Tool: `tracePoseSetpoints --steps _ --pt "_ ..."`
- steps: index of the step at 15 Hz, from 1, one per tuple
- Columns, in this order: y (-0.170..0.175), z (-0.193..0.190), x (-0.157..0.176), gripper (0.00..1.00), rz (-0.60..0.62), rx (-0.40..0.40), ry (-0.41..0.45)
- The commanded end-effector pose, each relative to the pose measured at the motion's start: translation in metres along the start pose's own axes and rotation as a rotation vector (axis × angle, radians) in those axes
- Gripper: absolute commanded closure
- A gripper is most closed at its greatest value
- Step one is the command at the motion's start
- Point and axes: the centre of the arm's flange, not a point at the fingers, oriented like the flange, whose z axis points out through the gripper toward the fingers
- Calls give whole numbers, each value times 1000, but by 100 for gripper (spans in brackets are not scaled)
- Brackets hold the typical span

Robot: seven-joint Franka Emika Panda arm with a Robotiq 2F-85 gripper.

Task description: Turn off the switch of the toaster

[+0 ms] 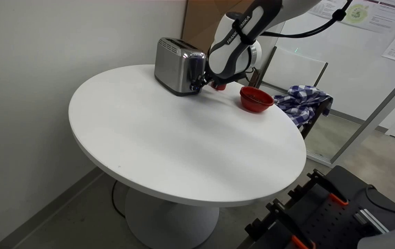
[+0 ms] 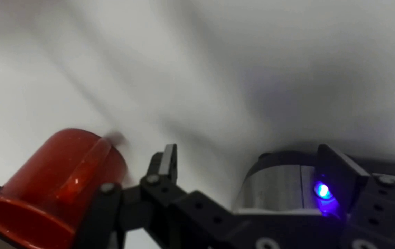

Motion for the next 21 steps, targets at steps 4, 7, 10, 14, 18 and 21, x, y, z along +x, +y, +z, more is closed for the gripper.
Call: tracePoseSetpoints --steps 4,7,10,14,18,21 --pt "8 -19 5 0 -37 11 55" --pt "13 -30 -1 0 -74 22 81" --pt "18 -43 -2 0 -86 38 115" --pt "21 -53 -3 0 -87 55 107" --pt "22 -46 -13 0 -85 55 62" --pt "23 -37 -19 0 -78 40 58"
